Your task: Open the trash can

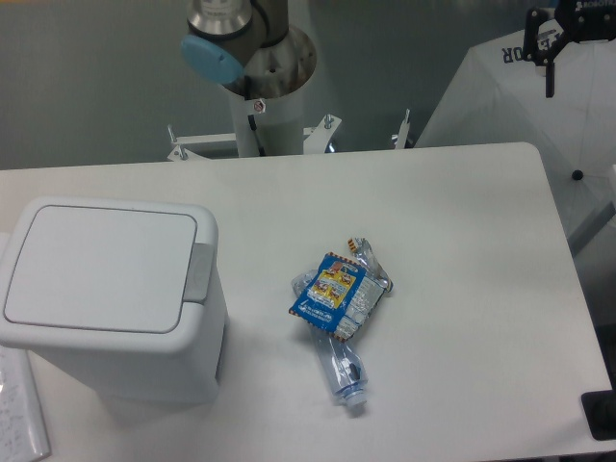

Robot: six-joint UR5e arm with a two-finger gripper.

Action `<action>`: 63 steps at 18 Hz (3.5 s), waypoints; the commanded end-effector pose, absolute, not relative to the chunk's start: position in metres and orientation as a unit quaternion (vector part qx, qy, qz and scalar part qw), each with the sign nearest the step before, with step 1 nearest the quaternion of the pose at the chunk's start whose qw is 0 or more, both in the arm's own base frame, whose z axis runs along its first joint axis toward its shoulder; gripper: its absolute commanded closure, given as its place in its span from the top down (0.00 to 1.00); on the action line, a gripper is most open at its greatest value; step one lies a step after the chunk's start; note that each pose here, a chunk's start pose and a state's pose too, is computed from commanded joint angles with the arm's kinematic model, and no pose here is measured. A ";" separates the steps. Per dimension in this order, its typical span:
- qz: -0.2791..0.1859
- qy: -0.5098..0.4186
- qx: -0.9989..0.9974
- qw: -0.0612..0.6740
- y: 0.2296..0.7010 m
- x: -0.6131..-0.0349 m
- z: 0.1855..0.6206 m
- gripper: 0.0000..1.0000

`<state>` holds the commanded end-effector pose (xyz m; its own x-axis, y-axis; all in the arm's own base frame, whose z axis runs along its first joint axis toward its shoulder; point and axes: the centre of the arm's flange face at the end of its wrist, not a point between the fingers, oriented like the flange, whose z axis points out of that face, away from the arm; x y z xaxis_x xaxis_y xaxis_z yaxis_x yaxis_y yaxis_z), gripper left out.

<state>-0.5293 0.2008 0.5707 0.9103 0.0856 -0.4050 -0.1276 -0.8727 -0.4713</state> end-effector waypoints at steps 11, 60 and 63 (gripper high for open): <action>0.139 -0.119 -0.935 0.304 0.274 -0.499 0.573 1.00; -0.120 -0.319 -0.889 0.307 0.520 -0.306 0.473 1.00; -0.121 -0.317 -0.890 0.304 0.522 -0.306 0.470 1.00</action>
<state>-0.3061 0.5220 0.4699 0.7689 0.4914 0.4090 0.6389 -0.6137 -0.4638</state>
